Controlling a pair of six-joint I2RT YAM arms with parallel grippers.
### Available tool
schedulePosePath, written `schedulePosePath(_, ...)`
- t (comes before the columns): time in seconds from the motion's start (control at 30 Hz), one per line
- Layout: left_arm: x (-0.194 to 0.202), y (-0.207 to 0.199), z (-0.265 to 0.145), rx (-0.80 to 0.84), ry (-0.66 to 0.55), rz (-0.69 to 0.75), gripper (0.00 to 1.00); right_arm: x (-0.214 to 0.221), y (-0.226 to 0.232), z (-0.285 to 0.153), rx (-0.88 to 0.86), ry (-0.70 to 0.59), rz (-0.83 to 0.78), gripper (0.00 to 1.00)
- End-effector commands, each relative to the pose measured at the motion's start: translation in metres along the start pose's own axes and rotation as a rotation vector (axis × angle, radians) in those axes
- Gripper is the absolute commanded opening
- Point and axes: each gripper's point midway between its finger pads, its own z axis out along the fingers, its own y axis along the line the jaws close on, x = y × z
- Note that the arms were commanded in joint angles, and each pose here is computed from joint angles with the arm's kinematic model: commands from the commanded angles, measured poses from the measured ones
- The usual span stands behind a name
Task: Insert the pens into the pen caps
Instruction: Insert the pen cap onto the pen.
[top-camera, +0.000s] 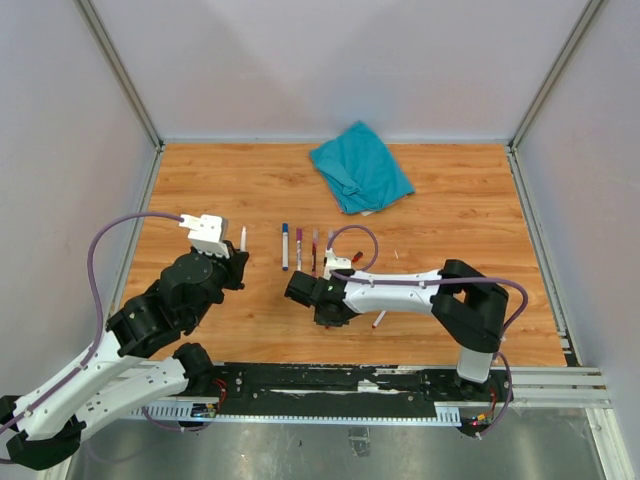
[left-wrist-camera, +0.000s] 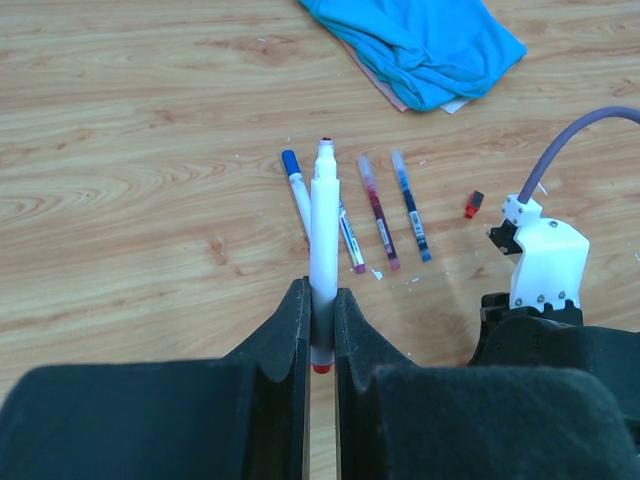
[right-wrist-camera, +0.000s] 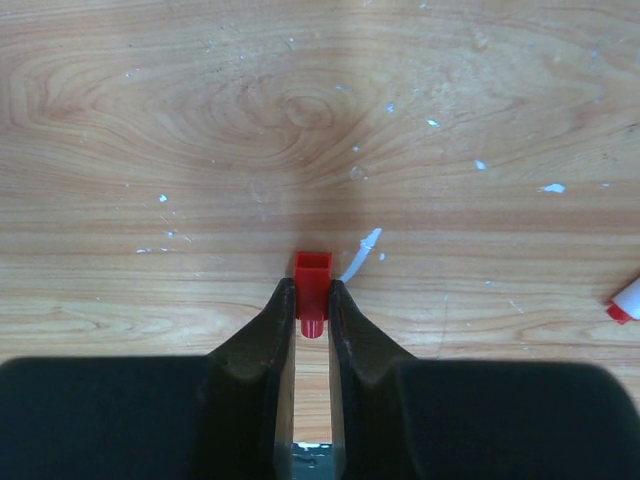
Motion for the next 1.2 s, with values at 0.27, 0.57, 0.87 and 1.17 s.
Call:
schedulePosePath(0.27, -0.015, -0.033, 0.005, 0.137, -0.02, -0.051, 0.01, -0.04, 0.019, -0.057, -0.394, -0.243, -0.278, 0.02)
schedulePosePath(0.57, 0.001, -0.059, 0.019, 0.229, 0.029, -0.038, 0.01, -0.049, 0.037, -0.116, -0.7, -0.395, -0.472, 0.01)
schedulePosePath(0.87, 0.008, -0.084, 0.027, 0.328, 0.027, -0.118, 0.0, -0.072, 0.016, -0.145, -0.8, -0.544, -0.478, 0.01)
schedulePosePath(1.17, 0.014, -0.124, 0.028, 0.431, 0.006, -0.231, 0.01, -0.112, -0.036, -0.147, -0.931, -0.598, -0.183, 0.0)
